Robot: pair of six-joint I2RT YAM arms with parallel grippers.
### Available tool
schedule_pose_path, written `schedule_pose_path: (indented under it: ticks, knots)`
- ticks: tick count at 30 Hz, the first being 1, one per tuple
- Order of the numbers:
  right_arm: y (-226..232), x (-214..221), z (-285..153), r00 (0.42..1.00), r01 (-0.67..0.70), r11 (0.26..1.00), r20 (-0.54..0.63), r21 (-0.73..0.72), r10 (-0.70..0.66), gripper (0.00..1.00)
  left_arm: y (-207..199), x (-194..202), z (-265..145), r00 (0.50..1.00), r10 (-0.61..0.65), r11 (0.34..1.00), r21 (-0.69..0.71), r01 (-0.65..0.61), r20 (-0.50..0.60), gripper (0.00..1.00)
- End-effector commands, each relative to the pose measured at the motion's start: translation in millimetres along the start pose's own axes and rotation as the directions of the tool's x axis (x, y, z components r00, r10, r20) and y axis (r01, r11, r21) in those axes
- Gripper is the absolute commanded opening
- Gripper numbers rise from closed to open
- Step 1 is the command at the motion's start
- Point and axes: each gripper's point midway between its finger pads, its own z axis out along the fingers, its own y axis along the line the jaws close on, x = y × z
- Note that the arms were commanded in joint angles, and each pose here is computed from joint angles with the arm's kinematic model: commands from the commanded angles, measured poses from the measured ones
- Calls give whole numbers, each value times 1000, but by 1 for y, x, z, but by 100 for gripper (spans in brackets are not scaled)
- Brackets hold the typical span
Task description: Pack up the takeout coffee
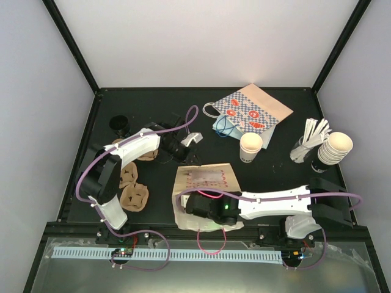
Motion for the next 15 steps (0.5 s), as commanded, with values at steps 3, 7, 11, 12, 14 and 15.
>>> schedule_pose_path:
  ticks: [3,7,11,12,14,15]
  knots:
    - [13,-5,0,999,30,999,29,20,-30,1,-11,-2,-8,999,35,999,3,-35,35,23]
    - [30,-11,5,997,49,999,57,-19,-48,1,-12,-1,-6,999,36,999,6,-36,32,23]
    - [38,-12,15,996,73,997,52,-29,-72,1,-12,0,-5,999,35,999,8,-35,27,23]
    - [40,-14,16,996,77,996,56,-33,-75,1,-12,1,-4,999,34,999,7,-34,24,23]
    - [43,-17,19,995,84,996,64,-41,-81,1,-12,3,-2,999,30,1000,7,-30,17,23]
    - [43,-19,20,994,84,996,68,-40,-81,1,-12,5,-2,999,30,1000,7,-30,15,23]
